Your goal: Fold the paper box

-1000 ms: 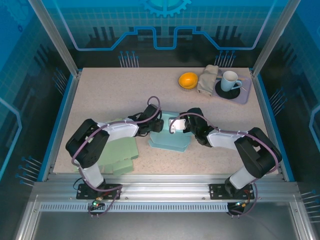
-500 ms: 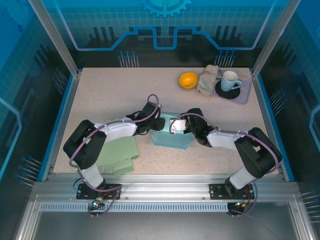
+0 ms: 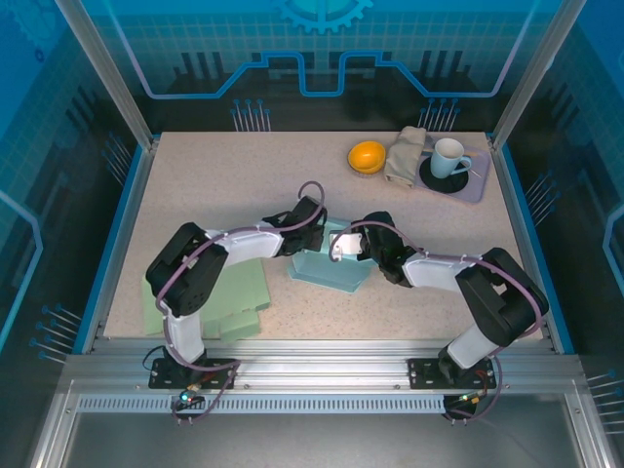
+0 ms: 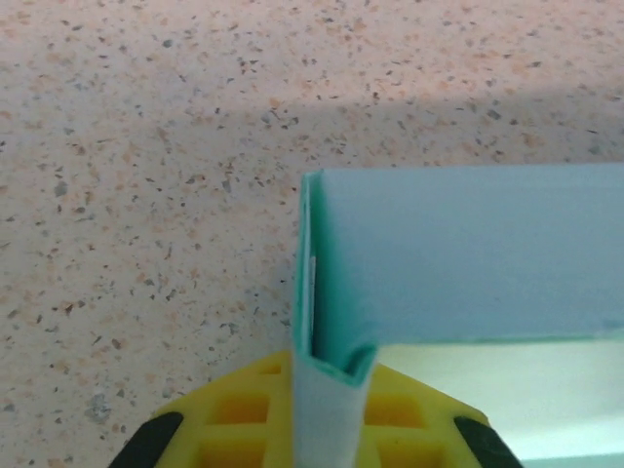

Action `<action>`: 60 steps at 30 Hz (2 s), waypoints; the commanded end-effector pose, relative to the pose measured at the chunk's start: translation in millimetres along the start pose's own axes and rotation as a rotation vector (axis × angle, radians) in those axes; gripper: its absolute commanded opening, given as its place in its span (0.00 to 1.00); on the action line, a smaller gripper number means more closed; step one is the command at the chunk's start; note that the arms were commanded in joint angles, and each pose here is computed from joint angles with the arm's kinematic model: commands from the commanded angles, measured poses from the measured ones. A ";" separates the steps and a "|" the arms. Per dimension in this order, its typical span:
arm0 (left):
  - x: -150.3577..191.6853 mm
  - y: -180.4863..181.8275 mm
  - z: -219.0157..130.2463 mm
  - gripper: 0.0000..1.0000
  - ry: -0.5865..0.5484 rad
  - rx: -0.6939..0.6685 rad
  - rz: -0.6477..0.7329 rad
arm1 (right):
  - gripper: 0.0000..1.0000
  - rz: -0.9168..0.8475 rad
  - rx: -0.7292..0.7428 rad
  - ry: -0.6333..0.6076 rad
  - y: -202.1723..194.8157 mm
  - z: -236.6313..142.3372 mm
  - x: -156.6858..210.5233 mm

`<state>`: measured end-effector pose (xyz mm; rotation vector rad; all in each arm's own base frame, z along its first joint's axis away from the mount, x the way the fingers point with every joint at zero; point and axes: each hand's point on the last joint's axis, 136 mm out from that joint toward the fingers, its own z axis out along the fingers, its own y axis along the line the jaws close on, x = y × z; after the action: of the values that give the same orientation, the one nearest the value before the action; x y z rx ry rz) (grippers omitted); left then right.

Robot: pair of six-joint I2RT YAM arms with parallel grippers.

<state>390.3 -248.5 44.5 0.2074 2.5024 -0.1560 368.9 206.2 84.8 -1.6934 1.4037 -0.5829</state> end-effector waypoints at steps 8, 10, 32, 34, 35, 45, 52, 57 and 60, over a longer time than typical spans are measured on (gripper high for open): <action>15.5 68.6 0.8 0.00 0.015 -0.367 -0.074 | 0.00 -0.039 -0.134 0.033 43.8 2.6 6.9; 15.4 66.4 0.7 0.03 0.017 -0.354 -0.085 | 0.00 -0.035 -0.135 0.031 44.3 2.8 6.2; 25.5 7.8 -29.9 0.51 0.089 0.047 -0.136 | 0.00 0.027 -0.113 0.070 39.2 5.6 9.8; 22.0 5.4 -36.4 0.53 0.070 0.071 -0.146 | 0.00 0.017 -0.107 0.071 39.5 5.9 7.8; 17.9 4.3 -40.2 0.54 0.054 0.081 -0.152 | 0.00 0.014 -0.097 0.074 38.0 5.7 6.9; -5.6 0.3 -63.8 0.59 -0.060 0.138 -0.170 | 0.00 -0.002 -0.003 0.078 24.8 0.8 -4.9; 3.4 4.1 -58.4 0.55 -0.073 0.134 -0.105 | 0.00 -0.004 0.021 0.055 20.3 -6.9 -13.2; 5.9 12.6 -47.9 0.50 -0.092 0.082 -0.055 | 0.00 0.002 0.021 0.025 17.6 -10.8 -19.7; -1.5 14.2 -46.6 0.50 -0.132 0.070 -0.050 | 0.00 -0.005 0.010 0.001 20.1 -13.8 -25.3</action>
<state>355.7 -232.6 80.6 0.1436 2.4315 -0.3176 356.0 221.0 90.9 -1.6218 1.4053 -0.6341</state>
